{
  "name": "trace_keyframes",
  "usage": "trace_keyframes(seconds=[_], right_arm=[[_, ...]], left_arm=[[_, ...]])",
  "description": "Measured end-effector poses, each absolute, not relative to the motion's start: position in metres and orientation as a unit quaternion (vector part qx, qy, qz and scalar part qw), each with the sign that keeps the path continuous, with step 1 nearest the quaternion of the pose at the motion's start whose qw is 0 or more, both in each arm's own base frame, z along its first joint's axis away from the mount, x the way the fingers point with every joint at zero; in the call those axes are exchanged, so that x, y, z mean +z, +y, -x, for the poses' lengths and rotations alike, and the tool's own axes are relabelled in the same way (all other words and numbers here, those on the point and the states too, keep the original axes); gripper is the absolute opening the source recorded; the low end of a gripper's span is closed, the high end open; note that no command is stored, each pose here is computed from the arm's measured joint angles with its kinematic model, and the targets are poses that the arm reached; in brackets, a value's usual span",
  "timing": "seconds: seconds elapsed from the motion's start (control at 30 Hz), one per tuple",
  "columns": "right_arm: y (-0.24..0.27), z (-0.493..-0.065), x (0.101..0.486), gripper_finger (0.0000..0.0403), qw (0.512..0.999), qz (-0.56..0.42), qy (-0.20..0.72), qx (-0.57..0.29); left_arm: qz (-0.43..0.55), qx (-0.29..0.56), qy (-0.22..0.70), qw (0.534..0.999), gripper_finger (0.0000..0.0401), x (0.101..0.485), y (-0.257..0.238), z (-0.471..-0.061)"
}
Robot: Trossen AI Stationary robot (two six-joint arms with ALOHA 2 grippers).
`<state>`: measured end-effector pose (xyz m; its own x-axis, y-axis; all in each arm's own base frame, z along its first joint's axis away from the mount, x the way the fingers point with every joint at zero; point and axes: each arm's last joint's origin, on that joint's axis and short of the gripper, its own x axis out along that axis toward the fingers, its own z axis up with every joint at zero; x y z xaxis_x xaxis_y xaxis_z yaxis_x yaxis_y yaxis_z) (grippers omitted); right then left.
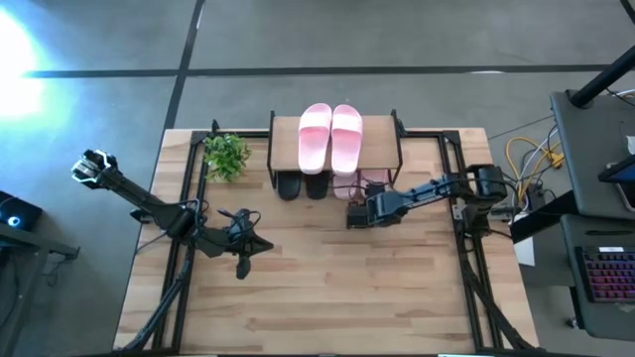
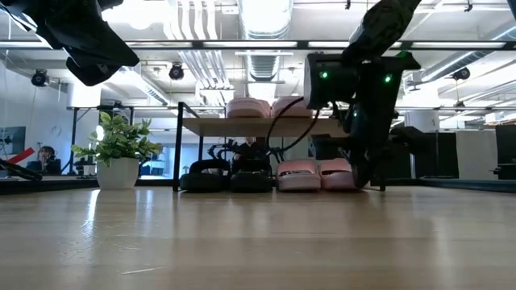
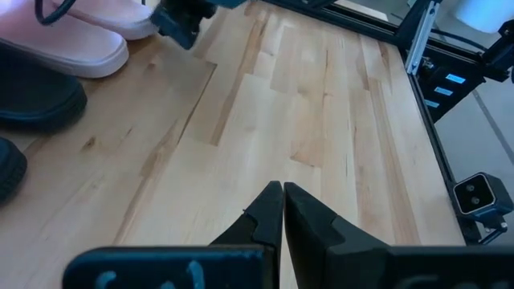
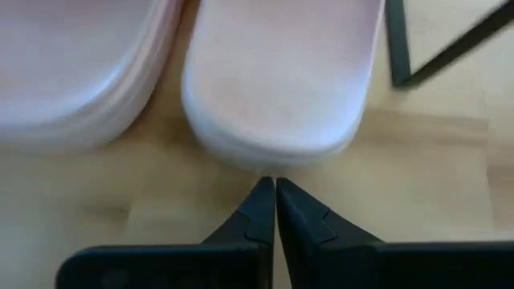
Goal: Pick and place slides into the shelf
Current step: Move the pair of slides from the middle of the table to under the shelf, then return to Home Position
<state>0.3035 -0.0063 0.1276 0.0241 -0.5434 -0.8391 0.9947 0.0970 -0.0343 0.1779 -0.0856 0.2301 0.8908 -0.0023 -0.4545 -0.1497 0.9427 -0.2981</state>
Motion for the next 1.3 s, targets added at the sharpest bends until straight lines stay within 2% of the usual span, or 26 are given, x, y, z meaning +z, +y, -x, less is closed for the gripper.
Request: trace_keyframes(seconds=[0.23,0.3,0.4,0.47,0.5,0.6,0.7,0.8,0.9,1.03,1.17,1.3], right_arm=[[0.064,-0.297,0.158,0.0008,0.706,-0.333,0.369,-0.504],[0.088,-0.295,0.173,0.0008,0.741,-0.368,0.351,-0.439],[0.118,-0.29,0.203,0.0008,0.802,-0.431,0.29,-0.295],[0.124,-0.285,0.225,0.0008,0.836,-0.449,0.237,-0.207],[0.121,-0.28,0.235,0.0008,0.847,-0.447,0.216,-0.191],[0.104,-0.257,0.259,0.0008,0.848,-0.446,0.165,-0.235],[0.096,-0.238,0.286,0.0008,0.839,-0.477,0.083,-0.247],[0.101,-0.226,0.311,0.0008,0.882,-0.414,0.033,-0.223],[0.109,-0.221,0.329,0.0008,0.91,-0.363,-0.002,-0.202],[0.117,-0.226,0.328,0.0008,0.924,-0.345,0.013,-0.165],[0.112,-0.24,0.286,0.0008,0.911,-0.384,0.068,-0.135],[0.09,-0.242,0.254,0.0008,0.913,-0.4,-0.004,-0.082]], left_arm=[[0.2,0.031,0.238,0.95,0.0,0.23,-0.086,-0.178],[0.21,0.033,0.236,0.948,0.0,0.23,-0.086,-0.178],[0.228,0.016,0.211,0.95,0.0,0.238,-0.084,-0.182],[0.237,-0.036,0.163,0.957,0.0,0.257,-0.079,-0.188],[0.236,-0.065,0.133,0.96,0.0,0.269,-0.075,-0.19],[0.233,-0.106,0.069,0.964,0.0,0.291,-0.058,-0.194],[0.238,-0.074,0.041,0.968,0.0,0.298,-0.039,-0.193],[0.241,-0.061,0.024,0.968,0.0,0.303,-0.028,-0.189],[0.24,-0.09,0.023,0.966,0.0,0.305,-0.027,-0.186],[0.227,-0.103,0.018,0.968,0.0,0.303,-0.027,-0.18],[0.217,-0.072,0.023,0.973,0.0,0.288,-0.023,-0.174],[0.243,-0.06,0.006,0.968,0.0,0.272,-0.019,-0.167]])
